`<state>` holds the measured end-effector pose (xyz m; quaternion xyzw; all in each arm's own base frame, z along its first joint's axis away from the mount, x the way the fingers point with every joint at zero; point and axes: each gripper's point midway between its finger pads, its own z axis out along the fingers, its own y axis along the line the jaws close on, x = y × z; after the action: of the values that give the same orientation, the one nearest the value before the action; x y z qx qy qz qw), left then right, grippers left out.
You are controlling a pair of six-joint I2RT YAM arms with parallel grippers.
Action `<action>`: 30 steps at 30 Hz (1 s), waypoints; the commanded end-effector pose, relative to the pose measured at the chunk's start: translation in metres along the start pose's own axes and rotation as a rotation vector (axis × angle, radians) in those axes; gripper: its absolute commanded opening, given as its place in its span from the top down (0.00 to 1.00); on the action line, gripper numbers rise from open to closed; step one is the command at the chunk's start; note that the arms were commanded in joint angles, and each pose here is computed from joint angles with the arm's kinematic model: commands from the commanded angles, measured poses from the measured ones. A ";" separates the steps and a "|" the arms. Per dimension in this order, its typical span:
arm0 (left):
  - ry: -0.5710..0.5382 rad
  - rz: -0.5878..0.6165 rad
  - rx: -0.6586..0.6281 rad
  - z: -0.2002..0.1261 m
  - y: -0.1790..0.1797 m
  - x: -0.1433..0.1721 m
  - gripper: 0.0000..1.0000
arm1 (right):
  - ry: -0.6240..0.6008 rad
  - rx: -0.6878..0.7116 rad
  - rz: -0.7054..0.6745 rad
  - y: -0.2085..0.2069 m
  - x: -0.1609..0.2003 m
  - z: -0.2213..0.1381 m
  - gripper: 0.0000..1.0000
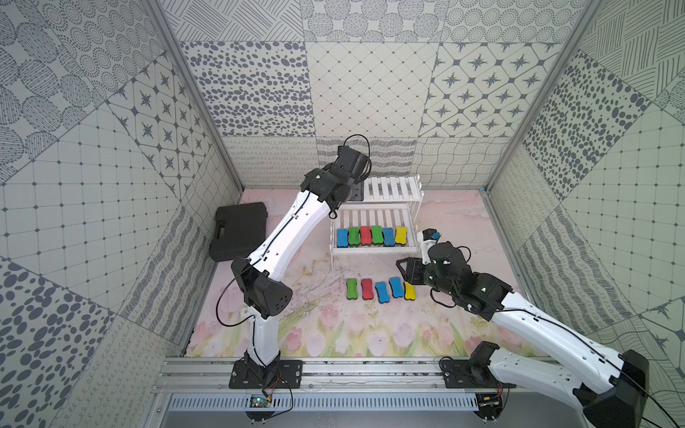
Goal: Remove the whiteboard erasers from the shelf
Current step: Pick up the whiteboard eraser from the shelf.
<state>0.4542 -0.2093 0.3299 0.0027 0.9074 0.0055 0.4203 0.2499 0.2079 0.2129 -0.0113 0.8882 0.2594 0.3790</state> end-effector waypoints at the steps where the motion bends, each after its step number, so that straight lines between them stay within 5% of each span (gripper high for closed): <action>1: 0.013 0.005 -0.046 0.008 0.010 0.003 0.26 | -0.018 -0.017 0.015 0.000 -0.003 -0.001 0.52; 21: 0.055 0.001 -0.041 0.018 0.011 0.012 0.54 | -0.041 -0.003 0.037 -0.007 -0.007 -0.005 0.52; 30: -0.002 -0.039 0.021 -0.019 0.007 -0.001 0.60 | -0.065 -0.003 0.046 -0.008 -0.014 -0.009 0.52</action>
<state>0.4552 -0.2054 0.3226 -0.0025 0.9122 0.0068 0.4096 0.2532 0.1976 0.2107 0.0074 0.8881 0.2567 0.3811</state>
